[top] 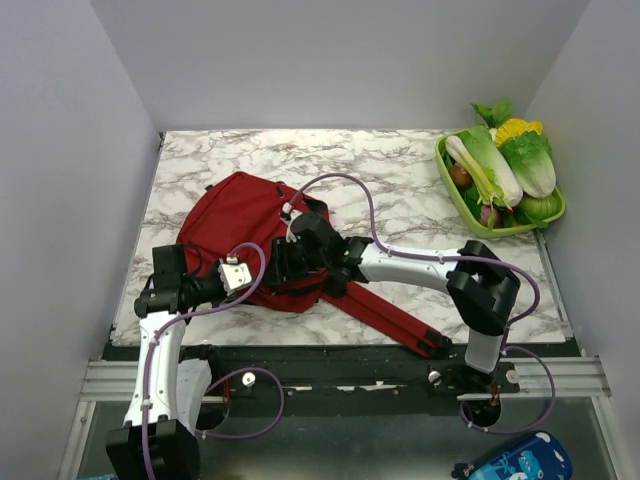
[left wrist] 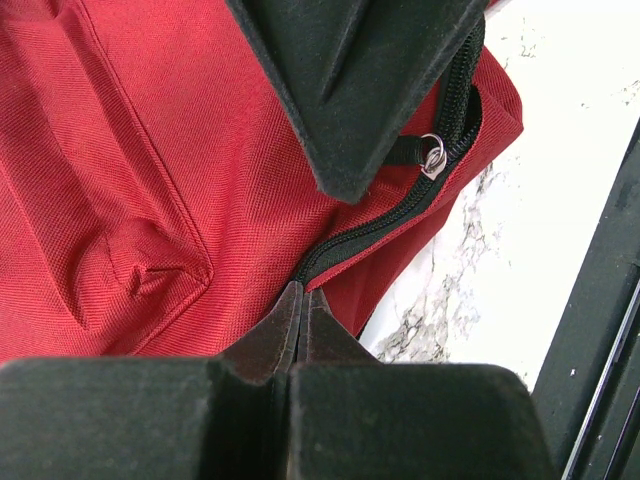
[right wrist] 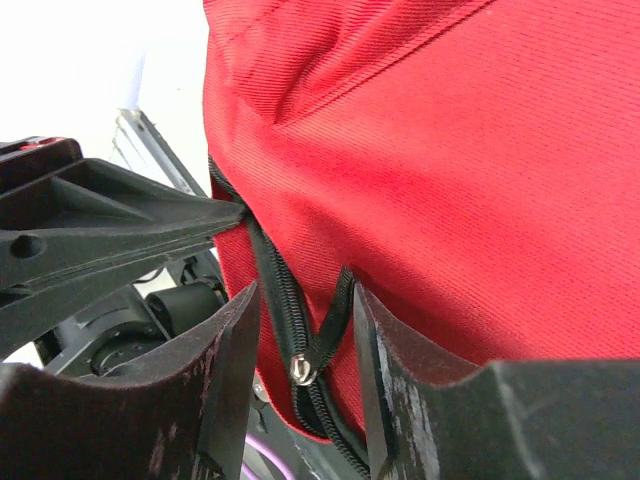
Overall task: Pack the student bag
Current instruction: Zip the student bag at the center of the board.
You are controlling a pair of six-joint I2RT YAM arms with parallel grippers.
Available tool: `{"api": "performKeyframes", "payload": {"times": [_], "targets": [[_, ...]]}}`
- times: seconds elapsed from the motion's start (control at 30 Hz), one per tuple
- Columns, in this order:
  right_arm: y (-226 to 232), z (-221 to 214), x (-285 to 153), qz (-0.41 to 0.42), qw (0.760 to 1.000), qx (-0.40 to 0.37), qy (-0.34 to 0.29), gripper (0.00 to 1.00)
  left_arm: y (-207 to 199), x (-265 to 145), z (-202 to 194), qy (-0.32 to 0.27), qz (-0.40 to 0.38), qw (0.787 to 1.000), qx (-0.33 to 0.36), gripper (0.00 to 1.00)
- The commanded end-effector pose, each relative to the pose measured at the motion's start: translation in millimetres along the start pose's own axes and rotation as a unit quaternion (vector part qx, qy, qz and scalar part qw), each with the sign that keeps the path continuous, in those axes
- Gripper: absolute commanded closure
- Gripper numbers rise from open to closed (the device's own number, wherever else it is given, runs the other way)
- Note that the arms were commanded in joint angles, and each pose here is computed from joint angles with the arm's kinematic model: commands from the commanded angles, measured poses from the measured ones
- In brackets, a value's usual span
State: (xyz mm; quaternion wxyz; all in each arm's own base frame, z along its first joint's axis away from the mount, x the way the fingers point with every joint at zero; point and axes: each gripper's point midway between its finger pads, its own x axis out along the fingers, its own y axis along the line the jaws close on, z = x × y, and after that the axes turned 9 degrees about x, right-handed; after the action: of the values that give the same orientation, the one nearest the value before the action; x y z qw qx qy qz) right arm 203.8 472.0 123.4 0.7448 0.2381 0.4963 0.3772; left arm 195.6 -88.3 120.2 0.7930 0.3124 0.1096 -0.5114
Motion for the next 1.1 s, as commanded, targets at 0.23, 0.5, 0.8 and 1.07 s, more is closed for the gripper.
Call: {"api": "performKeyframes", "payload": {"times": [0.23, 0.5, 0.8, 1.07], "targets": [[22, -4, -15, 0.049, 0.999, -0.019, 0.001, 0.53, 5, -2, 13, -0.019, 0.001, 0.999, 0.027, 1.00], [6, -13, -6, -0.002, 0.997, -0.071, 0.006, 0.54, 9, -3, 17, -0.021, 0.004, 0.999, 0.029, 1.00], [-1, -18, 9, -0.037, 0.993, -0.111, 0.000, 0.62, 10, -4, 18, -0.019, 0.005, 0.999, 0.030, 1.00], [1, -7, 12, -0.048, 0.991, -0.127, -0.019, 0.97, 11, -5, 20, -0.019, 0.005, 0.999, 0.031, 1.00]]}}
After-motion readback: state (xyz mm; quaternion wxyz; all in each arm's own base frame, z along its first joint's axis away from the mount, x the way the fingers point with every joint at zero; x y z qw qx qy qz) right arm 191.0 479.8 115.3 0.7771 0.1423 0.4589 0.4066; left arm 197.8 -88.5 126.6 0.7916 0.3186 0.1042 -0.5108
